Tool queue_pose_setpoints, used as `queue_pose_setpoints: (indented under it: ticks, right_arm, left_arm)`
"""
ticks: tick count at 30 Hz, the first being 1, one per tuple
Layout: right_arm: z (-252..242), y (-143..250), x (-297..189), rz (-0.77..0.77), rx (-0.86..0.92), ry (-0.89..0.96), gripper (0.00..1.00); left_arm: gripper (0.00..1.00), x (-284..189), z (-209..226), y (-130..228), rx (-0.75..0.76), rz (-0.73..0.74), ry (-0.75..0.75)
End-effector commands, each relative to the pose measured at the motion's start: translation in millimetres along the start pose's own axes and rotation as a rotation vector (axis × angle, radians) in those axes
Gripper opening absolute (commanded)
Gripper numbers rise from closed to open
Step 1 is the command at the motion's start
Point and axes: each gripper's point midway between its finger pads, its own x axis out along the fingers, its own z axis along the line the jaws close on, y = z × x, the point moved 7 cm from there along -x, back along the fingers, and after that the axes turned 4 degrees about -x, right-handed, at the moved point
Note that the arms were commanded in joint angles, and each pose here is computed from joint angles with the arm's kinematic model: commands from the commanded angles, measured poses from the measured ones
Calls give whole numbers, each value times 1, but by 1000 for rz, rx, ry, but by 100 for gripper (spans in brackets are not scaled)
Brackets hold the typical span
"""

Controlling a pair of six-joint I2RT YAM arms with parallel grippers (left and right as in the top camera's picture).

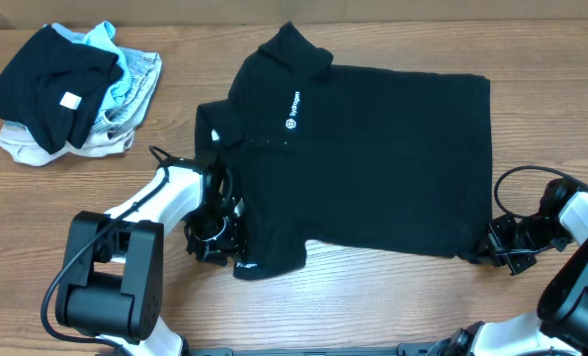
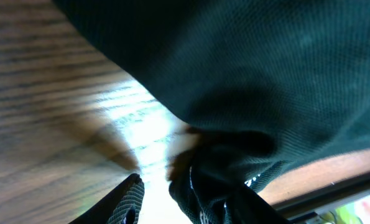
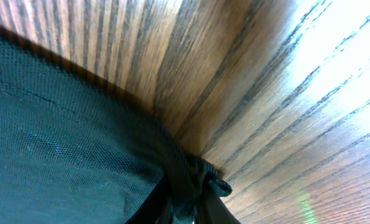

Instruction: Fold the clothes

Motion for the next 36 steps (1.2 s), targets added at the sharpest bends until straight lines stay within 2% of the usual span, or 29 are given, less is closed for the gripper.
queue_pose_setpoints:
  ticks: [1, 6, 9, 12, 15, 19, 24, 28, 30, 34, 36]
  right_arm:
    - [-1, -4, 10, 8, -9, 25, 13]
    - [-1, -4, 10, 9, -9, 24, 14]
    - [-1, -3, 9, 12, -9, 27, 14]
    - [-1, -3, 10, 12, -8, 26, 14]
    - [-1, -3, 10, 12, -8, 26, 14]
    - [-1, -3, 10, 12, -8, 26, 15]
    - [-1, -3, 10, 10, -9, 25, 18]
    - [-1, -4, 10, 5, -10, 23, 18]
    - [-1, -4, 10, 6, -10, 23, 18]
    - [-1, -4, 10, 6, -10, 23, 18]
    - [-1, -4, 10, 5, -11, 23, 18]
  left_arm:
    - [47, -5, -4, -4, 6, -52, -32]
    - [26, -3, -10, -7, 17, -71, 16]
    - [25, -15, -13, 1, -12, -13, 37]
    - [26, -38, -13, 4, -17, -8, -3]
    - [41, -56, -17, 3, 0, -60, -14]
    - [49, -58, -21, 4, 26, -78, -2]
    - [50, -48, -51, 14, 195, -39, 60]
    - [51, -30, -69, 16, 347, -84, -98]
    - [59, -19, -74, 16, 386, -118, -180]
    - [64, -1, -92, 21, 552, -129, -220]
    - [71, 5, -101, 24, 619, -139, -239]
